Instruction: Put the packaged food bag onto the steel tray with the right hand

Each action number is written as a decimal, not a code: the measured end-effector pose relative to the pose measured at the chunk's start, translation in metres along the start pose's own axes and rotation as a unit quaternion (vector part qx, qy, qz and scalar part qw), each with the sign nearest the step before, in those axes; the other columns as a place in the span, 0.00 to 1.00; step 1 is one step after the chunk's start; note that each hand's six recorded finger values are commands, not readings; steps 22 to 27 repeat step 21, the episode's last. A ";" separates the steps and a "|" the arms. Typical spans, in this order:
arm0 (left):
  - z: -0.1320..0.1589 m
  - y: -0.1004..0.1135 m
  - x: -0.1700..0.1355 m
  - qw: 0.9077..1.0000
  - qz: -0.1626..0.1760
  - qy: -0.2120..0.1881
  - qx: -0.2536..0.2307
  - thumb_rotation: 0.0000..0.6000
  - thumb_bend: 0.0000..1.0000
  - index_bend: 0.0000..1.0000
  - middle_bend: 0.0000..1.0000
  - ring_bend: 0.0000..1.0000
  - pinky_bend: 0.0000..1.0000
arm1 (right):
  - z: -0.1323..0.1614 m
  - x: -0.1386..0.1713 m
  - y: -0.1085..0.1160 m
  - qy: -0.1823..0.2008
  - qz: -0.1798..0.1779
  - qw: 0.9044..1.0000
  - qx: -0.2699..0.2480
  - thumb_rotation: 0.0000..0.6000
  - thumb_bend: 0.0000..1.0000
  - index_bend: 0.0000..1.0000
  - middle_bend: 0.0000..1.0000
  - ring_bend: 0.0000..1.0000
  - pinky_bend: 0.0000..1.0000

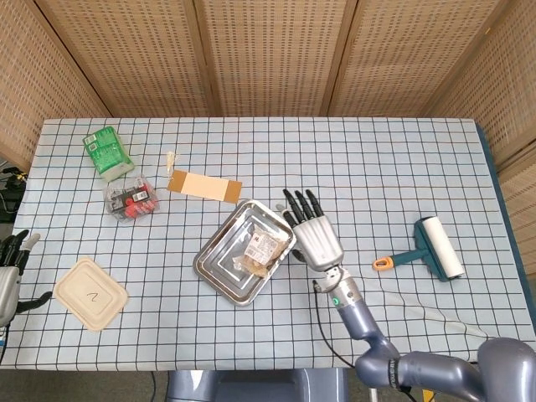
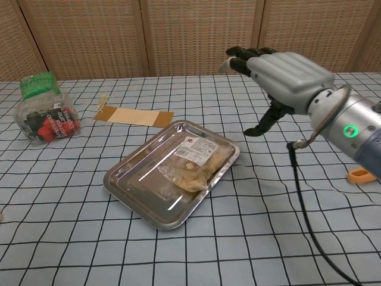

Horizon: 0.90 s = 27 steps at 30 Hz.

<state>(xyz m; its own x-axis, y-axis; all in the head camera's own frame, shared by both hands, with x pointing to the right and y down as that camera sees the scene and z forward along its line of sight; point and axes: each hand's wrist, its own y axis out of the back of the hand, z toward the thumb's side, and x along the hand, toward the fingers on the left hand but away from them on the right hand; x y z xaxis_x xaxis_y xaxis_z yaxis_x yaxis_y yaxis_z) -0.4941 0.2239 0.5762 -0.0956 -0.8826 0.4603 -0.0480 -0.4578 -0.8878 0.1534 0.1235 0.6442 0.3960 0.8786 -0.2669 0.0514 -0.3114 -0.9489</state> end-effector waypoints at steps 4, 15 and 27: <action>0.001 0.000 -0.001 1.000 0.002 -0.001 0.004 1.00 0.04 0.00 0.00 0.00 0.00 | -0.043 0.028 0.015 -0.021 -0.005 0.999 0.034 1.00 0.15 0.12 0.00 0.00 0.00; 0.003 -0.002 -0.003 1.000 0.007 -0.003 0.018 1.00 0.04 0.00 0.00 0.00 0.00 | -0.134 0.137 0.025 -0.081 0.014 0.995 0.051 1.00 0.13 0.06 0.00 0.00 0.00; -0.001 0.000 -0.004 1.000 0.011 0.003 0.014 1.00 0.04 0.00 0.00 0.00 0.00 | -0.157 0.174 0.022 -0.100 0.014 0.994 0.042 1.00 0.13 0.06 0.00 0.00 0.00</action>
